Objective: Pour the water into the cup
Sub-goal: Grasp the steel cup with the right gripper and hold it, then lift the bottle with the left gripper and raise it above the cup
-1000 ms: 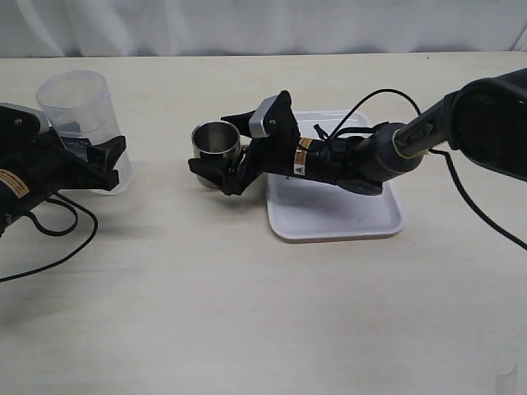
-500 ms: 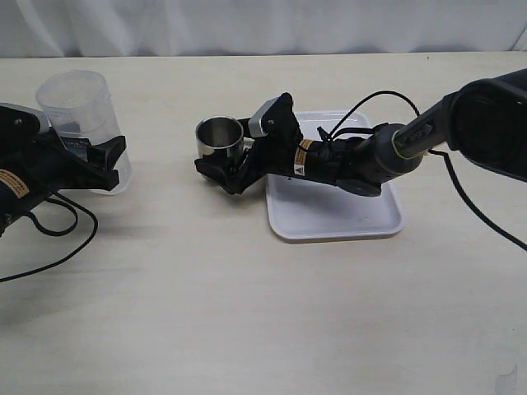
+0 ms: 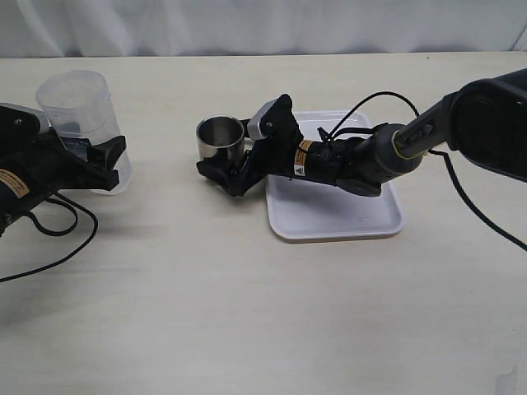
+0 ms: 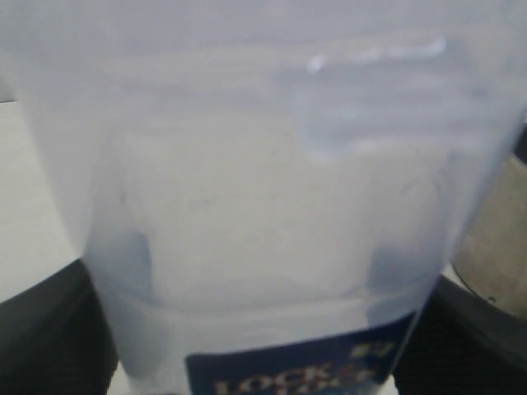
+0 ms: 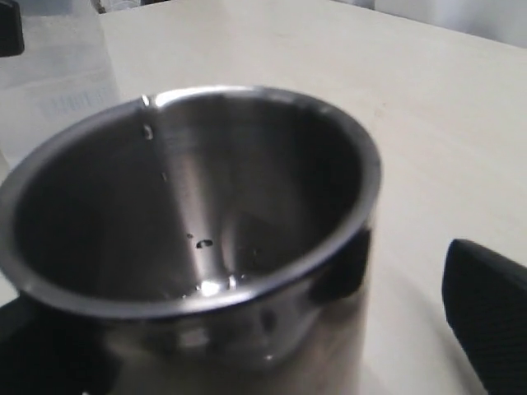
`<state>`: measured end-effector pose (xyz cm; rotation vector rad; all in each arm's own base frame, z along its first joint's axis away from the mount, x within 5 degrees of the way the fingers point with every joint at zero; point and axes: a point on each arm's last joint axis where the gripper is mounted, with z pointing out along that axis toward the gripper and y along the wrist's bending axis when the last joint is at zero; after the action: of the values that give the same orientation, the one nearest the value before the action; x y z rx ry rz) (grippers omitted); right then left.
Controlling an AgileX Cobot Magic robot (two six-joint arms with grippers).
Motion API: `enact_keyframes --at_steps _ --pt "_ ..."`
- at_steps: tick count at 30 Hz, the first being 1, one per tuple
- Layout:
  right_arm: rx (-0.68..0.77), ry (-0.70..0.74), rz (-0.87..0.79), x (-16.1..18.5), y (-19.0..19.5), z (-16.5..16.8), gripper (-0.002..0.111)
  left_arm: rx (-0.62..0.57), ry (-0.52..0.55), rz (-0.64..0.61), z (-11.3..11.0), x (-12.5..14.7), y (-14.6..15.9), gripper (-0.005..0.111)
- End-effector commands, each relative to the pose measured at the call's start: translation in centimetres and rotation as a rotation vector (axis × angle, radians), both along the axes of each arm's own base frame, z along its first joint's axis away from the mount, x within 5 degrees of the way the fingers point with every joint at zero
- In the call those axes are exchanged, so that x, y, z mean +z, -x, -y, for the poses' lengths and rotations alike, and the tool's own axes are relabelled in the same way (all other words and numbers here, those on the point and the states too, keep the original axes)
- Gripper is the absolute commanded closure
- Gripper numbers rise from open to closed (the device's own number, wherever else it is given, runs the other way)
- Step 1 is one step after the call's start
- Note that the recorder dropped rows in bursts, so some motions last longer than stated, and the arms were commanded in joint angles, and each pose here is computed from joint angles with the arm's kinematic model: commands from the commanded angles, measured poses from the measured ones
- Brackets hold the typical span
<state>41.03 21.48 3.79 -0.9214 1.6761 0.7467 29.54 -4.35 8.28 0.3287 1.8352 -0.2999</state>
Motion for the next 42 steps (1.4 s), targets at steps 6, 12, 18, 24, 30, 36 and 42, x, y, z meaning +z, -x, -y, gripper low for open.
enact_keyframes --at_steps 6,12,18,24,30,36,42 --pt "-0.003 0.021 0.008 -0.1 -0.1 0.0 0.037 0.002 0.015 0.043 0.0 0.5 -0.2 0.107" --pt "0.036 -0.034 -0.006 0.2 0.2 -0.3 0.076 0.002 0.015 0.043 0.0 0.5 -0.2 0.107" --pt "0.141 0.022 -0.006 -0.2 1.0 -0.5 0.104 -0.002 0.014 0.043 0.1 0.5 -0.2 0.107" --pt "0.263 0.092 0.016 -0.7 2.0 -0.7 0.104 -0.106 0.004 0.090 0.9 1.1 -1.1 0.107" --pt "0.267 0.095 0.017 -0.7 2.0 -0.7 0.104 -0.166 -0.003 0.125 1.4 1.6 -1.7 0.107" --pt "0.267 0.095 0.017 -0.7 2.0 -0.7 0.104 -0.222 -0.062 0.134 1.8 2.1 -3.6 0.107" --pt "0.267 0.095 0.017 -0.7 2.0 -0.7 0.104 -0.272 -0.142 0.126 2.1 2.6 -5.4 0.107"
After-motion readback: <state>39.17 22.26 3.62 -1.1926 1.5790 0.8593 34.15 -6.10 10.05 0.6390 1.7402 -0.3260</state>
